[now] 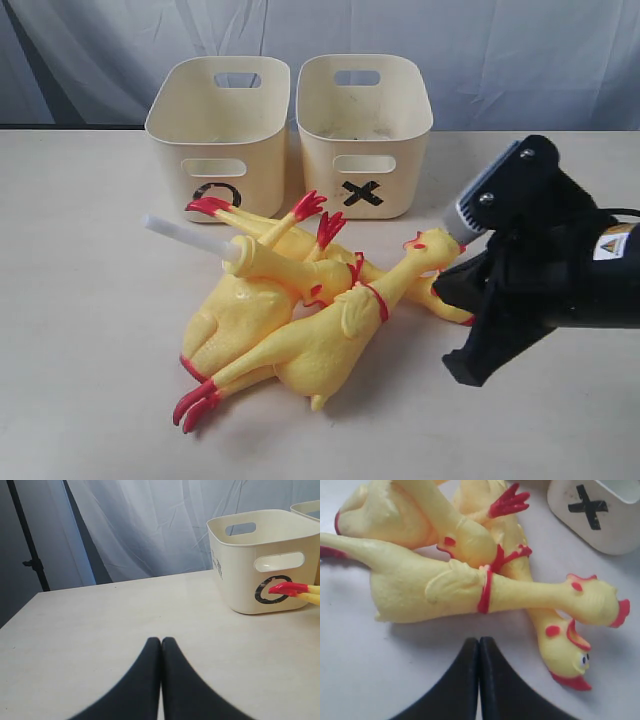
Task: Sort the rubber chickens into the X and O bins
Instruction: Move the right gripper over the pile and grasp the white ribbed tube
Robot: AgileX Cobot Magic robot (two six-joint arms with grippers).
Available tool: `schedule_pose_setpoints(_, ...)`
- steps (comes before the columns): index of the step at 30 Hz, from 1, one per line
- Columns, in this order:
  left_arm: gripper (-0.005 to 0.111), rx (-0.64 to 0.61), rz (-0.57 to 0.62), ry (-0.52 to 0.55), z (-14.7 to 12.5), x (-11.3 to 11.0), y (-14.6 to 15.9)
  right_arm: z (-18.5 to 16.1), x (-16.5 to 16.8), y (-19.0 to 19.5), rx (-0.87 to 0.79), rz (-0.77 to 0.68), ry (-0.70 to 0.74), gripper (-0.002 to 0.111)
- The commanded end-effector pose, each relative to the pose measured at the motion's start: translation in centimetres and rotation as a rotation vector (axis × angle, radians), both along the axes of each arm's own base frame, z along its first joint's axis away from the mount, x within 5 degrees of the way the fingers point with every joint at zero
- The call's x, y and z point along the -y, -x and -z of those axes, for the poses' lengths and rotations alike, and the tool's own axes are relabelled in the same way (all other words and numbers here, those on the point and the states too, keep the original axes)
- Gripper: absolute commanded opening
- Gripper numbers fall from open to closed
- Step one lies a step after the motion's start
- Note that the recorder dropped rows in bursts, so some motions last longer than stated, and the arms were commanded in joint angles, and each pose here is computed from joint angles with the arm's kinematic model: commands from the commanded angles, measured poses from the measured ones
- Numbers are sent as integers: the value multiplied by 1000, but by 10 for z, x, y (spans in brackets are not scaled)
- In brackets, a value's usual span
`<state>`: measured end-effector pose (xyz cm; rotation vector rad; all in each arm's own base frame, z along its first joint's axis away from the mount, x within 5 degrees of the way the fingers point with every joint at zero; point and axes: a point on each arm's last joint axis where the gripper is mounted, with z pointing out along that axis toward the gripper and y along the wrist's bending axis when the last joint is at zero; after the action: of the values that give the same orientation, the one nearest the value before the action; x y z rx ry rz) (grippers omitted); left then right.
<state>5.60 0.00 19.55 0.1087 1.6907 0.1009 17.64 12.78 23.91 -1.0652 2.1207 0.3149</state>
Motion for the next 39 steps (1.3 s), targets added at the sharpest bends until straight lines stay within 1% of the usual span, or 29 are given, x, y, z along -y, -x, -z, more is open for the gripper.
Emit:
schedule_pose_setpoints(1,0,5,0,3,1,0,0,-4,-25,-11,54,-62,3,0)
schedule_pose_setpoints(4,0,5,0,3,1,0,0,-9,-47,-20,78,-104,-8,2)
schedule_pose_setpoints(7,0,5,0,3,1,0,0,-13,-71,-25,108,-159,-14,14)
schedule_pose_setpoints(12,0,5,0,3,1,0,0,-17,-108,-26,160,-271,-7,52)
schedule_pose_setpoints(13,0,5,0,3,1,0,0,-18,-113,-26,169,-282,-9,58)
schedule_pose_setpoints(14,0,5,0,3,1,0,0,-18,-119,-26,182,-295,-9,60)
schedule_pose_setpoints(18,0,5,0,3,1,0,0,-13,-133,-27,288,-354,28,59)
schedule_pose_setpoints(24,0,5,0,3,1,0,0,-3,-147,-26,404,-447,90,59)
schedule_pose_setpoints(26,0,5,0,3,1,0,0,-1,-153,-25,446,-469,91,59)
schedule_pose_setpoints(31,0,5,0,3,1,0,0,1,-163,-27,528,-455,42,59)
schedule_pose_setpoints(37,0,5,0,3,1,0,0,17,-170,-32,523,-449,51,59)
schedule_pose_setpoints(39,0,5,0,3,1,0,0,21,-173,-35,531,-445,48,58)
